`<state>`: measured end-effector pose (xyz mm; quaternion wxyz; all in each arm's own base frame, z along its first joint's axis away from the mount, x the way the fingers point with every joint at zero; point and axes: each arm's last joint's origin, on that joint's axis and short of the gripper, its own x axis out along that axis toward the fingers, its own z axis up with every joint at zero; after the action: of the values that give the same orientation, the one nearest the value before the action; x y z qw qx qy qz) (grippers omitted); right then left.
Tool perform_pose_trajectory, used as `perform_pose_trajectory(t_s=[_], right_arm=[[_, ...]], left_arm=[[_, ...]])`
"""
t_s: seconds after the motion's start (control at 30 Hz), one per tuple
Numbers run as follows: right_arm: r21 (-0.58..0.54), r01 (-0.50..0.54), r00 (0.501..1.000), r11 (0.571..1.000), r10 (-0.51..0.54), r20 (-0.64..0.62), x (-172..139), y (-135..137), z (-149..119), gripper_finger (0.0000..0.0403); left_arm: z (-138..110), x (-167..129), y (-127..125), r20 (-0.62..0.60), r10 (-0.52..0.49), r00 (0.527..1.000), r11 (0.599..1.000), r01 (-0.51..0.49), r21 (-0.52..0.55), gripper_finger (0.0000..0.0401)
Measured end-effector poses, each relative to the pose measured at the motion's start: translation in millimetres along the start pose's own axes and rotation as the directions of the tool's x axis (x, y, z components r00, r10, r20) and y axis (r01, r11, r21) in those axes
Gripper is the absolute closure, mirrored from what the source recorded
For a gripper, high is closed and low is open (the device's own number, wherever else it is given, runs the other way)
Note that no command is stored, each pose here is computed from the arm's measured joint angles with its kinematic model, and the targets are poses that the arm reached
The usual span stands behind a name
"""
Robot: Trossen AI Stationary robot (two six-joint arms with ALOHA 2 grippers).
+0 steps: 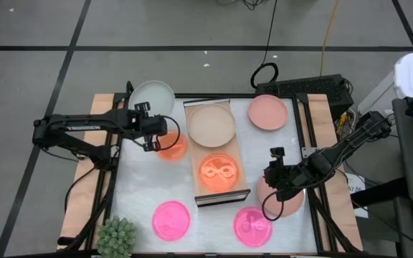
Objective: Place and stack plates onto a shelf
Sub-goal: Stack the gray plate on the brown plate on the shelf
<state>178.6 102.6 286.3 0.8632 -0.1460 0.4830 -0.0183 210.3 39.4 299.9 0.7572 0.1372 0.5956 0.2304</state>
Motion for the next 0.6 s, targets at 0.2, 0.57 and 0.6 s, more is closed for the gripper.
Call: perform_pose_trajectory(t_s=[0.2,0.57,0.6], right_arm=[[0.003,-0.001,1.0,1.0,0.001,0.004,0.0,0.1,0.4,0.0307],[0.007,-0.004,1.0,1.0,0.004,0.013,0.0,0.4,1.4,0.0307],[0.009,-0.005,1.0,1.0,0.004,0.016,0.0,0.5,1.7,0.0307]], left_arm=[[9.3,-31.6,3.4,0.09,-0.014,0.996,0.994,0.005,0.109,0.0398],[21.2,-64.0,2.8,0.22,-0.042,0.975,0.974,-0.01,0.228,0.0398],[21.9,-65.4,3.1,0.227,-0.042,0.973,0.974,-0.011,0.228,0.0398]])
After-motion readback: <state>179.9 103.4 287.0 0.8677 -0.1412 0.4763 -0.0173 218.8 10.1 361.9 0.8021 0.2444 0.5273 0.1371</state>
